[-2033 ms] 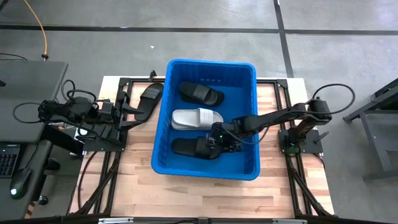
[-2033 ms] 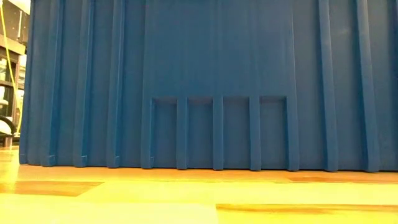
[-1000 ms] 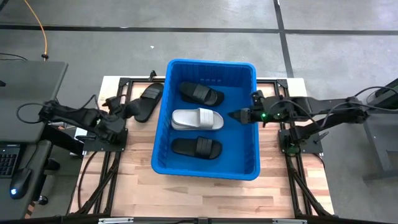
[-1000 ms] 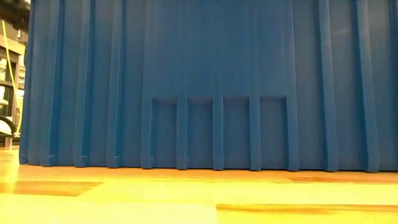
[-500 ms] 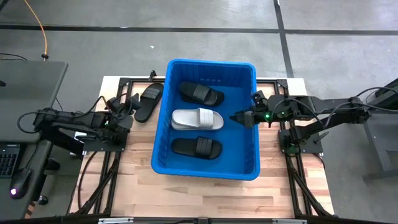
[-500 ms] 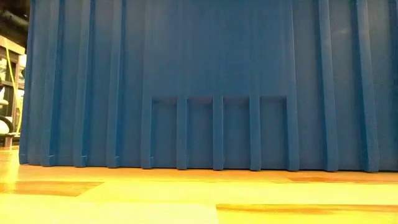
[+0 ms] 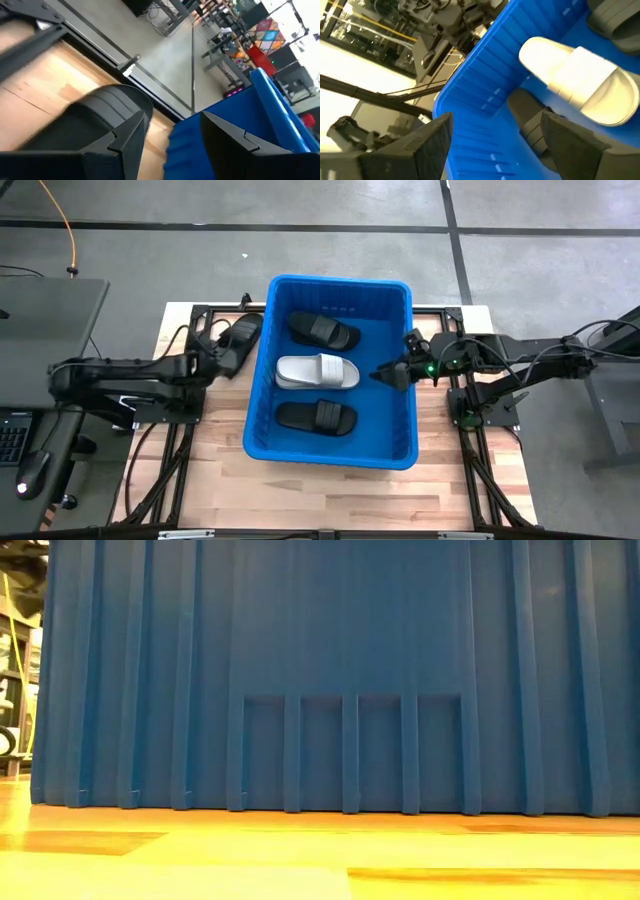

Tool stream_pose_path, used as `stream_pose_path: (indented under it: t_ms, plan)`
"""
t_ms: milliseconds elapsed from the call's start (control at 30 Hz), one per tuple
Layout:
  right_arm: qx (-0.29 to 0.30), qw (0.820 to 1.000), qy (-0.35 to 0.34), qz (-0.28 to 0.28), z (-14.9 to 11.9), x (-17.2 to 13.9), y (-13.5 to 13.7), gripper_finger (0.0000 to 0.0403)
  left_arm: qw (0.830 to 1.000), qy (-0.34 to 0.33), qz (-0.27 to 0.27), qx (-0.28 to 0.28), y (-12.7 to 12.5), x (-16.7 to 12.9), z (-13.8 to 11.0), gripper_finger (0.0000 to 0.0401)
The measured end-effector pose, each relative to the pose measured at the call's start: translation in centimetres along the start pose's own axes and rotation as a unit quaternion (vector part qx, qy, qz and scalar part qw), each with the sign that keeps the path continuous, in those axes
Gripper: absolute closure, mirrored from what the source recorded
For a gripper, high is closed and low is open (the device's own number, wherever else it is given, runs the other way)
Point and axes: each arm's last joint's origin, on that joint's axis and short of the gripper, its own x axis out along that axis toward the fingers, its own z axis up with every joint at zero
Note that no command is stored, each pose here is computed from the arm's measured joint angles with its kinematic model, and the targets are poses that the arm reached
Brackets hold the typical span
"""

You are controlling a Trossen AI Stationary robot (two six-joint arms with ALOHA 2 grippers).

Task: Pick and place slides into bin
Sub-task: Put the black slide into the blue container

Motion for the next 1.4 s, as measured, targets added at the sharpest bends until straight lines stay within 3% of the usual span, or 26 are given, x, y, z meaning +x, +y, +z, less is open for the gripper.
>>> stream_pose_path:
  t_ms: [167, 300, 700, 933, 1167, 1400]
  plan:
    - [0.000, 1.000, 0.013, 0.010, -0.1, -0.1, 0.1, 0.0114, 0.999, 0.002, 0.034, -0.029, 0.1, 1.5, -1.1, 0.0222]
    - [0.000, 1.000, 0.011, 0.013, 0.0, -0.2, 0.1, 0.0114, 0.997, 0.019, 0.070, -0.009, 0.9, 2.1, -1.4, 0.0222]
    - [-0.011, 0.999, 0.010, 0.028, 0.1, -0.4, 0.3, 0.0114, 0.993, 0.027, 0.035, -0.105, 3.5, 2.9, -3.0, 0.0222]
    - [-0.011, 0.999, 0.015, 0.033, 0.1, -0.4, 0.3, 0.0114, 0.991, 0.024, 0.008, -0.131, 4.9, 3.0, -3.4, 0.0220]
    - [-0.010, 0.999, 0.016, 0.033, 0.1, -0.4, 0.3, 0.0114, 0.989, 0.011, 0.004, -0.145, 5.0, 3.4, -3.1, 0.0182]
    - [-0.007, 0.999, 0.016, 0.033, 0.1, -0.4, 0.3, 0.0114, 0.979, 0.053, -0.024, -0.197, 3.9, 4.4, -2.3, 0.0133]
